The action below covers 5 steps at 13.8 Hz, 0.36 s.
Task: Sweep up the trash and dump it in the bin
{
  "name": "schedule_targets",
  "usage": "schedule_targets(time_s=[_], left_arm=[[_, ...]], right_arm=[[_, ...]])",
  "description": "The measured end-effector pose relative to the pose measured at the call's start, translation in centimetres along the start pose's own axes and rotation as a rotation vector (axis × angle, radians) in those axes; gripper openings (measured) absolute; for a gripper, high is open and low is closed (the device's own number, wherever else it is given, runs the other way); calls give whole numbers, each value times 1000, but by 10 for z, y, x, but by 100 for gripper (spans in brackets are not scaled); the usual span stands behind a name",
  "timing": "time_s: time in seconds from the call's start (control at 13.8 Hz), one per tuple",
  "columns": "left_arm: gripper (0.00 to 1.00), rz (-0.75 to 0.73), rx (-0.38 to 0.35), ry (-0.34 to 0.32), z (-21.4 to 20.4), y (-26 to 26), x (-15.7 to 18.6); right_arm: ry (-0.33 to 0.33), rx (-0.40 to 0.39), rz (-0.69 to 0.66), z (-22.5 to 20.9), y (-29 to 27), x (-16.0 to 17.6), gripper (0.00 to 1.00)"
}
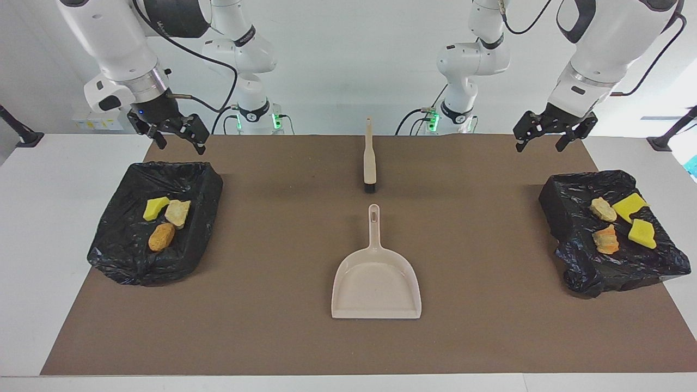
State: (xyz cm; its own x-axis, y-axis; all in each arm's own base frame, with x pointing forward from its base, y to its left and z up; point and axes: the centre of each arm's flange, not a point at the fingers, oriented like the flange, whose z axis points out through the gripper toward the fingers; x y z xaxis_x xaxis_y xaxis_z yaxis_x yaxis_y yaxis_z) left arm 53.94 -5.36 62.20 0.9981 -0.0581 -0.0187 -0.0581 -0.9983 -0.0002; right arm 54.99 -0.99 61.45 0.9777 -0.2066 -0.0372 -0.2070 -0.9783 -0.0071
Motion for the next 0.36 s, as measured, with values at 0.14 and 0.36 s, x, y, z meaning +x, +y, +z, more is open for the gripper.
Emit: schedule_targets(time_s=[0.14, 0.36], left_arm=[[100, 0, 0, 2, -1, 0, 0], [100, 1, 0, 3, -1, 0, 0]], right_arm=[[0, 0, 0, 0, 0, 0, 100], [0, 0, 0, 0, 0, 0, 100]])
